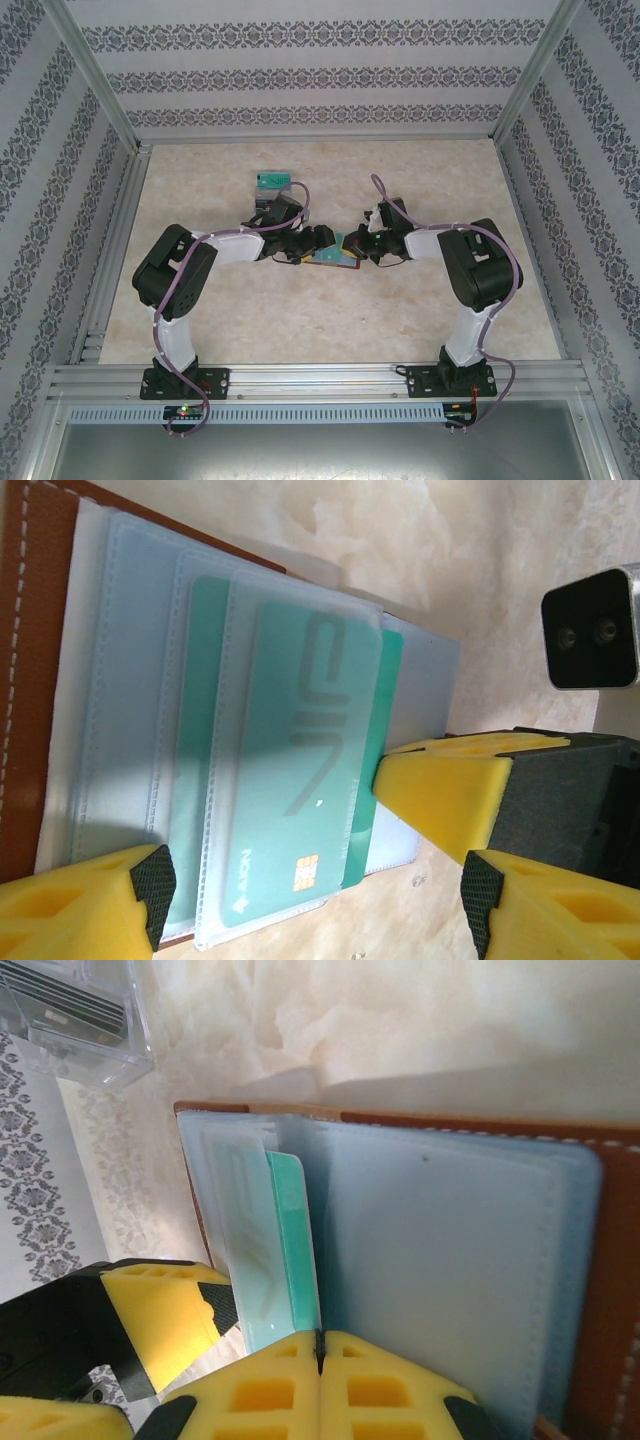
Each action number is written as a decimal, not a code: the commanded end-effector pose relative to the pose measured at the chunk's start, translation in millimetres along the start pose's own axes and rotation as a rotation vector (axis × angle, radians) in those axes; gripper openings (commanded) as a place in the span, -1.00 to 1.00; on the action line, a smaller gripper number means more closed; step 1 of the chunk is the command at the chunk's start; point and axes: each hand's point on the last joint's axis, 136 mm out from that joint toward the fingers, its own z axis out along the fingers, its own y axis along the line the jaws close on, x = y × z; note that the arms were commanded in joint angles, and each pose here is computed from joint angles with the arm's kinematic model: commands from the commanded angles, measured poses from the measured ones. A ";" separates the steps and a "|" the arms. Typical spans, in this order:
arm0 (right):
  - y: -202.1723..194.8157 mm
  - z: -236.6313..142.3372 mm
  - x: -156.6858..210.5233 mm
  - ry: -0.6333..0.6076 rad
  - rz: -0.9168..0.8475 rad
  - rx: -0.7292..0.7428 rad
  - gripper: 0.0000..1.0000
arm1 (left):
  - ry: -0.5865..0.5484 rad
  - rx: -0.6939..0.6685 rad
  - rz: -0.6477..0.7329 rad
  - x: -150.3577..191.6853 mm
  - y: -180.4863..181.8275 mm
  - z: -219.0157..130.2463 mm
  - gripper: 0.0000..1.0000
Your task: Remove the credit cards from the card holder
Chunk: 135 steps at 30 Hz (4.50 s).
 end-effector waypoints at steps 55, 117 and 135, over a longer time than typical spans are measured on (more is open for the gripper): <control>158.4 -110.8 21.7 0.021 -0.283 -0.415 -1.00 | -0.118 0.487 0.107 -16.2 -111.7 -118.4 -0.19; 129.2 -89.7 21.3 0.057 -0.218 -0.407 -0.51 | -0.143 0.541 0.102 -14.6 -115.0 -133.5 -0.95; 117.6 -110.2 12.4 -0.049 -0.221 -0.305 0.97 | -0.209 -0.071 0.475 -33.1 -62.7 -167.9 -1.00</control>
